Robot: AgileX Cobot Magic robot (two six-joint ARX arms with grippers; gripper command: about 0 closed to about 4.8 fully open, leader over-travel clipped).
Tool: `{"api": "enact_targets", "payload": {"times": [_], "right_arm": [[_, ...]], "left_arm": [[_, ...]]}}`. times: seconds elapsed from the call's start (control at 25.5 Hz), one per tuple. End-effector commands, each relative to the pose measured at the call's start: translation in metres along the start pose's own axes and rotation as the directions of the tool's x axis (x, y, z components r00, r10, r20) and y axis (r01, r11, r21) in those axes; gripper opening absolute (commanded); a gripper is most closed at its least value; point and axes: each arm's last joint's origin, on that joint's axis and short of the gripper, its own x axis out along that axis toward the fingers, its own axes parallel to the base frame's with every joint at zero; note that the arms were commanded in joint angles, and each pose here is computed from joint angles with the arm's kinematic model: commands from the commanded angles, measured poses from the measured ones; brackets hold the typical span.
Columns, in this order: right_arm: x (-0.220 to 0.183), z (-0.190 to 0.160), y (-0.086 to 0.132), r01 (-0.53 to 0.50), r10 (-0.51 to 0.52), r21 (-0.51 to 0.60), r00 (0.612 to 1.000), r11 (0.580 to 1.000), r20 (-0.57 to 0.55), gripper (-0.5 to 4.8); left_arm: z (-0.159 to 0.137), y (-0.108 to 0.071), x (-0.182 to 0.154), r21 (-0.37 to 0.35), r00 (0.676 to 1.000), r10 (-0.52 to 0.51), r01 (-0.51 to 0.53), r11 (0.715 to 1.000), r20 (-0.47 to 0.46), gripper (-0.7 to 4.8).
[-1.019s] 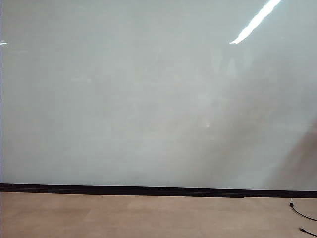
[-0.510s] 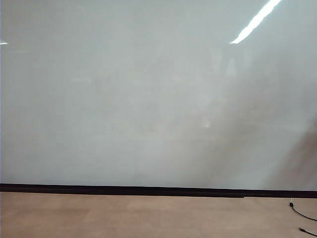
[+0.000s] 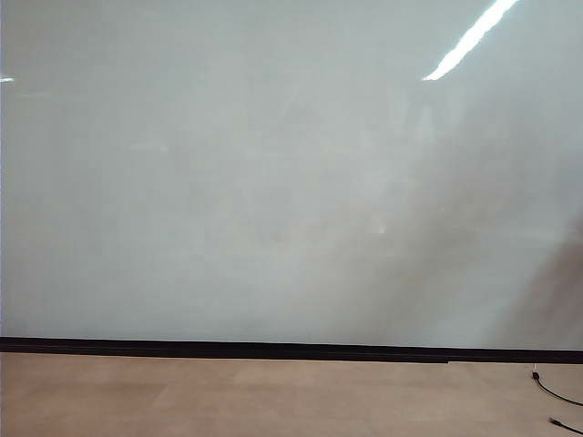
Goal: Pick up the pen on the shelf to the right of the whiteboard and write the letter Z.
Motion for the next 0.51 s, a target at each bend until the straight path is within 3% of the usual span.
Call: {"api": "enact_targets", "payload": {"times": [0.04, 0.35, 0.51], "right_arm": [[0.0002, 0.003, -0.0002, -0.002, 0.002, -0.008, 1.0, 1.0, 0.016, 2.91], [0.0, 0.0029, -0.0011, 0.02, -0.02, -0.008, 1.0, 1.0, 0.019, 2.9], [0.0, 0.0029, -0.0011, 0.02, -0.02, -0.008, 1.0, 1.0, 0.018, 2.51]], "left_arm": [[0.0012, 0.0, -0.0002, 0.004, 1.0, 0.0, 0.0, 1.0, 0.007, -0.05], [0.0012, 0.0, -0.0002, 0.004, 1.0, 0.0, 0.0, 1.0, 0.007, -0.04], [0.0012, 0.0, -0.0002, 0.004, 1.0, 0.0, 0.0, 1.0, 0.007, -0.04]]}}
